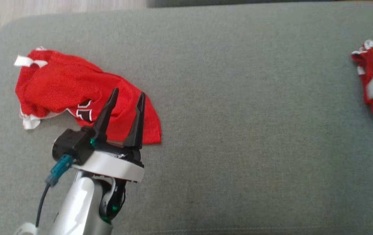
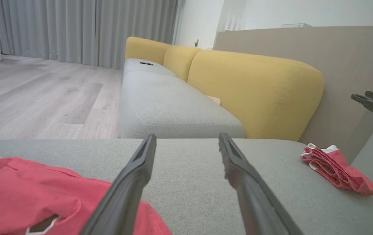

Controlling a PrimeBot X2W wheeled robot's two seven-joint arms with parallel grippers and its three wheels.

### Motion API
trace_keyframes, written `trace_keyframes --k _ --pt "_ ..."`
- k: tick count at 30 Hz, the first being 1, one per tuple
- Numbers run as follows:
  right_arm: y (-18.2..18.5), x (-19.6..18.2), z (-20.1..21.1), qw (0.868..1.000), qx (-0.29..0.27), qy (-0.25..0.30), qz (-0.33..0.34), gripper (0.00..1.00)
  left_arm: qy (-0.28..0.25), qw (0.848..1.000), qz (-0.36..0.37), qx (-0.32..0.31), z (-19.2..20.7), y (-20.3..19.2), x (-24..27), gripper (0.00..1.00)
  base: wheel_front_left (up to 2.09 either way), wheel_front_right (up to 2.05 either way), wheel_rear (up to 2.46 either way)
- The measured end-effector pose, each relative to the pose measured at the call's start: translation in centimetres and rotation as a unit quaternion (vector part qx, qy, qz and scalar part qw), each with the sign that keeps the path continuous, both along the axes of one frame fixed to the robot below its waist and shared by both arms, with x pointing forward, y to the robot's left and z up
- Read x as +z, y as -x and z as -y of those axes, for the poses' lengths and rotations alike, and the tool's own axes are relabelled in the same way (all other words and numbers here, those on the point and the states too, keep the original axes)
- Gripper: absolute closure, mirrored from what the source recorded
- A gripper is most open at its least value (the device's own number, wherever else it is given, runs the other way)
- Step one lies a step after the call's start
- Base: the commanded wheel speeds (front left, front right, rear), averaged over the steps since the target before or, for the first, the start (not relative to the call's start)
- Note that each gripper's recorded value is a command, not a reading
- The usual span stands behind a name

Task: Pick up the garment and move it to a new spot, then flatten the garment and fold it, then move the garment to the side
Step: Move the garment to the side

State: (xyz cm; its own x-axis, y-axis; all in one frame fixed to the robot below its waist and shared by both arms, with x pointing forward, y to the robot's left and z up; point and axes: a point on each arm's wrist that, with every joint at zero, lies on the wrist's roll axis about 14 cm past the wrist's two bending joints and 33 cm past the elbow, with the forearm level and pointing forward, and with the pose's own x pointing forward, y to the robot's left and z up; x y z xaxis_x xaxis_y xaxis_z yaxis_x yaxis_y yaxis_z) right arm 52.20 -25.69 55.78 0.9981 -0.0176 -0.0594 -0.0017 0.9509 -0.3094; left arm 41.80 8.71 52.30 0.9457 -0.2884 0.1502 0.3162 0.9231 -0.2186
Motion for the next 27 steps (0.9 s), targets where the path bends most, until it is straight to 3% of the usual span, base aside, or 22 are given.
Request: trace_keyframes --k 7,12,27 --pt "4.6 2.2 -6.1 0.989 0.043 -0.114 0.089 0.0 0.001 1.0 0.021 0.01 -0.6 1.5 1.7 0.0 0.0 0.0 0.0" --pt "9.1 -0.1 -8.3 0.98 0.061 -0.165 0.094 0.0 0.002 1.0 0.023 0.016 -0.8 3.0 1.9 0.0 0.0 0.0 0.0" --pt "13.7 -5.7 -9.2 0.976 0.057 -0.204 0.047 0.0 0.0 0.999 -0.013 0.042 -2.2 5.6 -0.4 0.0 0.0 0.0 0.0"
